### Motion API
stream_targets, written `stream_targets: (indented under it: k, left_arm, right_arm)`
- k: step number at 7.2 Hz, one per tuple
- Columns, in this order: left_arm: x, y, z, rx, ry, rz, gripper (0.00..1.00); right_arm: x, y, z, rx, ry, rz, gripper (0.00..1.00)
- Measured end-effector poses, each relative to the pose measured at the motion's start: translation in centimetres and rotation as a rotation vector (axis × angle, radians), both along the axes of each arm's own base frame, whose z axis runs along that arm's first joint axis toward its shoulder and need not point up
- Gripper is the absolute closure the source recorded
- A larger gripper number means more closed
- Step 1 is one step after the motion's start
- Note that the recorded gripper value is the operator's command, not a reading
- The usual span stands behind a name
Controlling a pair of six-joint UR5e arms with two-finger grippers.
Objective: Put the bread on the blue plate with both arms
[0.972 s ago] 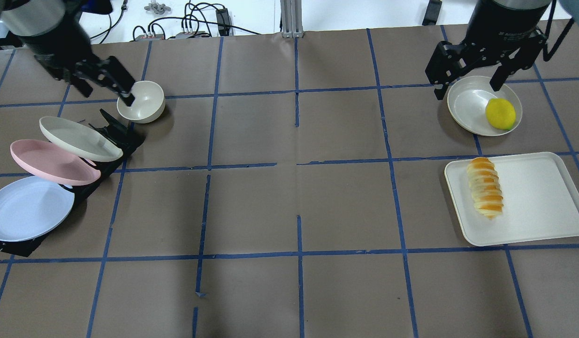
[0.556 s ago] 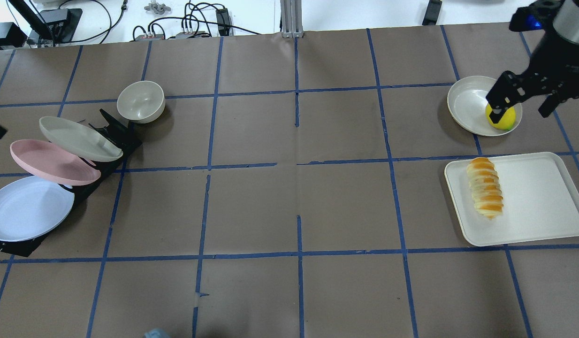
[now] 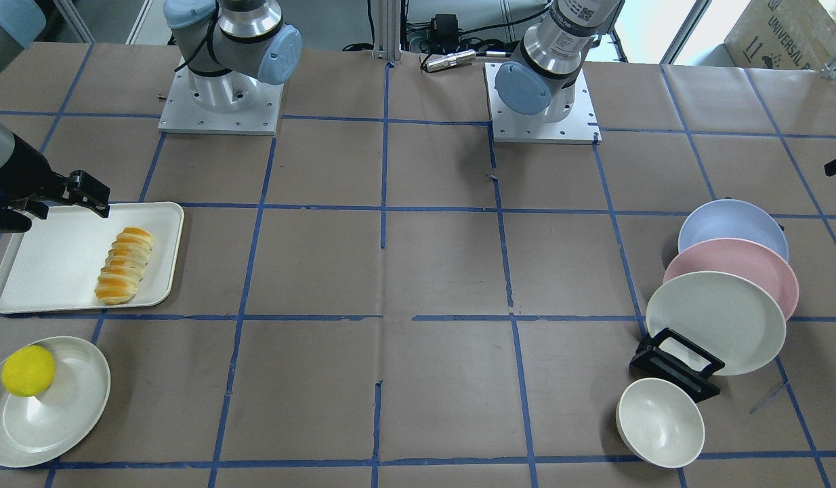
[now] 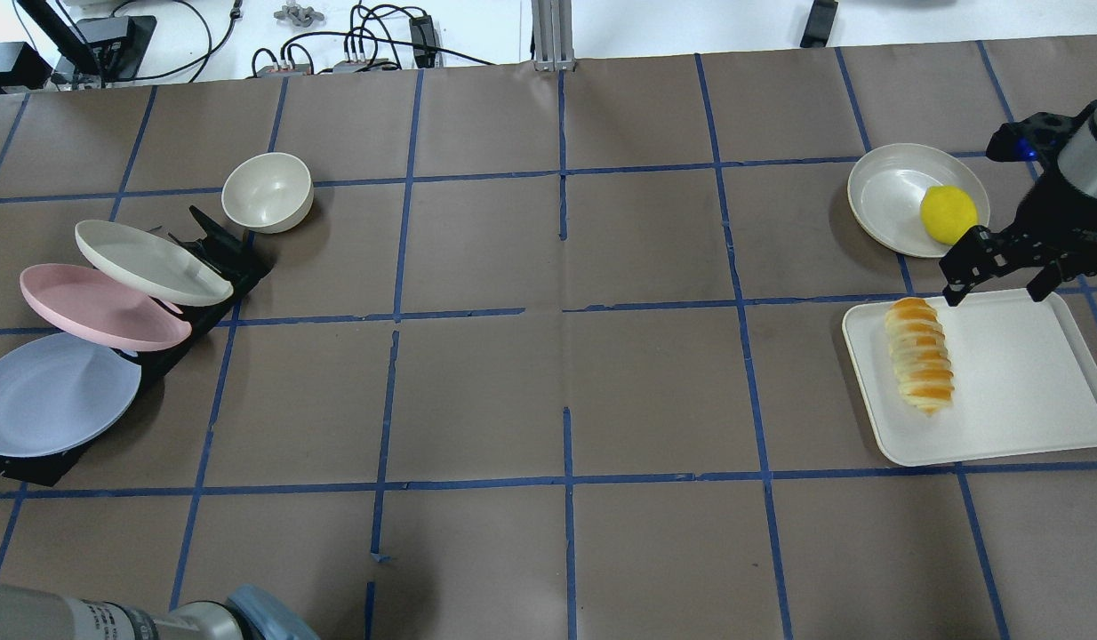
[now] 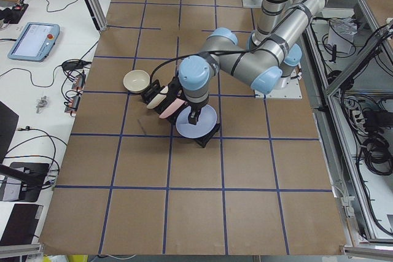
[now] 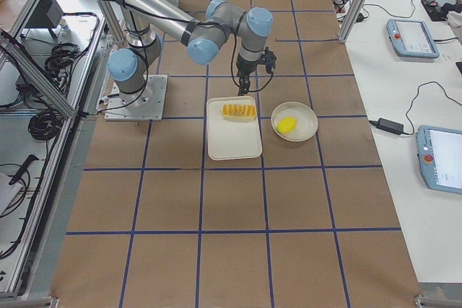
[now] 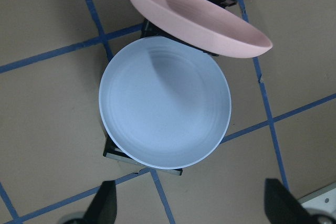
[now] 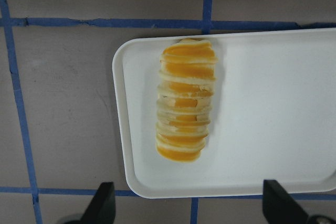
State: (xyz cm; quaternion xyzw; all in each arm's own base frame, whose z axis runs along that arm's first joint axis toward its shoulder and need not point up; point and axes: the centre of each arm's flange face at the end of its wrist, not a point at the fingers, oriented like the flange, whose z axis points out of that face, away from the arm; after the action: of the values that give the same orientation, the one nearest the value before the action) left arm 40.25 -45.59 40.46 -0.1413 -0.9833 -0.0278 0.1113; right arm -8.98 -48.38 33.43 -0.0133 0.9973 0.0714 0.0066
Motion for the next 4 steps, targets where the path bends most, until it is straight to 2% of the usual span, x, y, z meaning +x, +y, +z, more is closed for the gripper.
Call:
stream_targets:
  k: [2, 4]
  left_arm:
    - [3.0, -3.0, -4.6, 0.014, 0.058, 0.003, 0.00]
    - [3.1, -4.5, -7.9, 0.029, 0.108, 0.003, 0.00]
  right_arm:
    - [-0.9, 0.1, -2.2, -0.011, 0.007, -0.016, 0.01]
    - [-1.6, 0.3, -5.0, -0.028, 0.009, -0.032, 0.01]
